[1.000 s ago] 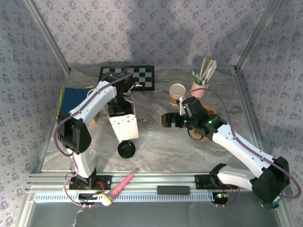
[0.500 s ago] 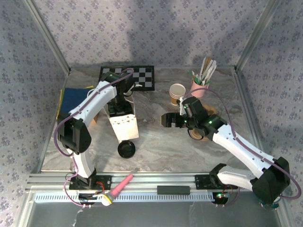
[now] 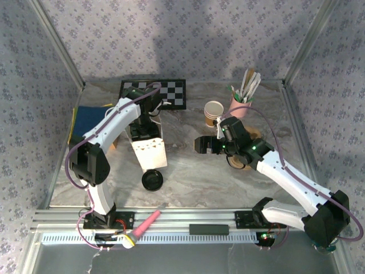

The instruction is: Pack the takeout coffee

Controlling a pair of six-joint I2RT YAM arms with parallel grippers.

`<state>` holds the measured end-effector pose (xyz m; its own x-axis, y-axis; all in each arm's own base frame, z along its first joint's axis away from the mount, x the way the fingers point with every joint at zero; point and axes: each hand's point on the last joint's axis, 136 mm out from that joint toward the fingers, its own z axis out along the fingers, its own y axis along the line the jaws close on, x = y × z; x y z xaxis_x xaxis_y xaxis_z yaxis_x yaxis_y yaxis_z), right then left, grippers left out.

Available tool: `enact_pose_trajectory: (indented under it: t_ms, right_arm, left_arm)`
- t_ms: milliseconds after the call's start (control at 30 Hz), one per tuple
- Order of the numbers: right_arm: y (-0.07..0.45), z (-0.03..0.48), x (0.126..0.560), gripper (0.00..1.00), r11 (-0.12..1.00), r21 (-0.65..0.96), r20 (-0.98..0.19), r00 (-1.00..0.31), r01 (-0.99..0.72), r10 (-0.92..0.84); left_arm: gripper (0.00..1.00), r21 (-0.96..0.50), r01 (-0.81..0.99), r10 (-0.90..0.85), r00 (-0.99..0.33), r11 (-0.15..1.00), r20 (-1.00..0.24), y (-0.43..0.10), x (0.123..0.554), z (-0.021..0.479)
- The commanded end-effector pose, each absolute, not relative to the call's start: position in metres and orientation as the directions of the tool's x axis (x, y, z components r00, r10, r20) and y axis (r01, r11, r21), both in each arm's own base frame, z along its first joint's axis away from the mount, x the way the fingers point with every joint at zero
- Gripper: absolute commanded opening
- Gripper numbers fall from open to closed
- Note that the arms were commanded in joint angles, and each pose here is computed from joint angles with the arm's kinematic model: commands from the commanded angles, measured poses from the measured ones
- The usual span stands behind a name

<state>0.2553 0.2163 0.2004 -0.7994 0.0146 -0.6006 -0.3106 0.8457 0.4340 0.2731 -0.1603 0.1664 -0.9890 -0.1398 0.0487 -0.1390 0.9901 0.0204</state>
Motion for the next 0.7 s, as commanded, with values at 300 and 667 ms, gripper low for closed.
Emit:
enact_pose_trajectory:
  t_ms: [300, 667]
  right_arm:
    - [0.2126, 0.2018, 0.2536, 1.0, 0.848, 0.441, -0.596, -0.802, -0.294, 0.031]
    - [0.213, 0.1998, 0.2533, 1.0, 0.849, 0.44, -0.592, -0.805, -0.293, 0.029]
  left_arm:
    - [0.49, 0.02, -0.136, -0.136, -0.99, 0.991, 0.035, -0.1543, 0.2723, 0.1725]
    - [0.49, 0.003, -0.131, -0.131, -0.991, 0.991, 0.03, -0.1568, 0.2729, 0.1738]
